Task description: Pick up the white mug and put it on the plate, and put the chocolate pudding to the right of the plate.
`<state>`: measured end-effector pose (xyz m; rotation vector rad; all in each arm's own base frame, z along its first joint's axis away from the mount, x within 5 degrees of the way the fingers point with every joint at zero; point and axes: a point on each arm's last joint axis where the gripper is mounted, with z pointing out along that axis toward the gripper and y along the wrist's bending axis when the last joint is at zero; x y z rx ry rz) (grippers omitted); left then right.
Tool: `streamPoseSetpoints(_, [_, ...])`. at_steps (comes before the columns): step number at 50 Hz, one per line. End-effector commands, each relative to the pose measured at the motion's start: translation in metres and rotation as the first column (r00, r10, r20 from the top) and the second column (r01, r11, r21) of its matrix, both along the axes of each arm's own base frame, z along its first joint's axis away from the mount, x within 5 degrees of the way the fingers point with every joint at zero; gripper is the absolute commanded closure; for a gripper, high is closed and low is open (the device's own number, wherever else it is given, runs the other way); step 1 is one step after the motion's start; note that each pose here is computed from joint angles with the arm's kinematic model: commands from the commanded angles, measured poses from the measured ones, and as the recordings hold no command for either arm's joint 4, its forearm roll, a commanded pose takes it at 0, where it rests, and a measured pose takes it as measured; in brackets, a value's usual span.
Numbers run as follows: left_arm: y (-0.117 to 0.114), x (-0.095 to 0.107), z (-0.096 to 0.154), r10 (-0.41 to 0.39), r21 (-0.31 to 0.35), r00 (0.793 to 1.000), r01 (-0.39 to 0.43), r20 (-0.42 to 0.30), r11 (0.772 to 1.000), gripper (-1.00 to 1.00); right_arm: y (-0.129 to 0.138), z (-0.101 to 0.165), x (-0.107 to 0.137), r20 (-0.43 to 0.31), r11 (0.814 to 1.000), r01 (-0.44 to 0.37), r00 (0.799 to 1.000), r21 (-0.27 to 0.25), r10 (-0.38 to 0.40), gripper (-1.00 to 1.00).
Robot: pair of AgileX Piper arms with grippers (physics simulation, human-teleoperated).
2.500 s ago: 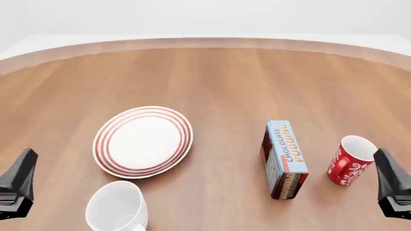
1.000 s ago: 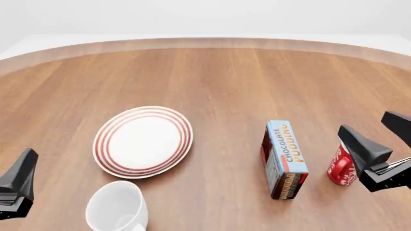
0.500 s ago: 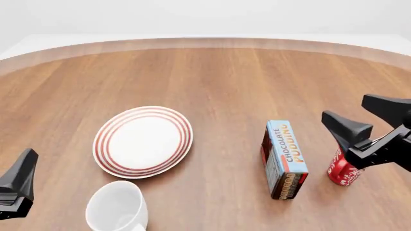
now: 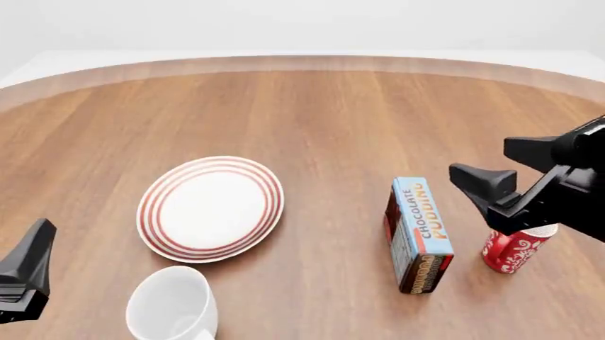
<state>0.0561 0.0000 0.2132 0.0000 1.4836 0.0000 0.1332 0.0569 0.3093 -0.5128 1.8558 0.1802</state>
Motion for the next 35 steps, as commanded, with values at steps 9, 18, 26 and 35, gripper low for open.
streamPoseSetpoints(9, [0.0,0.0,0.0,0.0,0.0,1.0,0.0,0.0,1.0,-1.0,0.005,0.005,0.001,-0.091,1.0,-0.018,0.996,-0.004,0.017,-1.0])
streamPoseSetpoints(18, [0.0,0.0,0.0,0.0,0.0,1.0,0.0,0.0,1.0,-1.0,0.004,0.013,-0.001,-0.143,1.0,0.009,0.99,0.022,-0.006,-1.0])
streamPoseSetpoints(26, [0.0,0.0,0.0,0.0,0.0,1.0,0.0,0.0,1.0,-1.0,0.002,0.019,0.001,-0.181,0.999,0.038,0.983,0.031,-0.032,-1.0])
streamPoseSetpoints(35, [0.0,0.0,0.0,0.0,0.0,1.0,0.0,0.0,1.0,-1.0,0.002,0.019,0.008,-0.219,0.998,0.056,0.974,0.003,-0.054,-1.0])
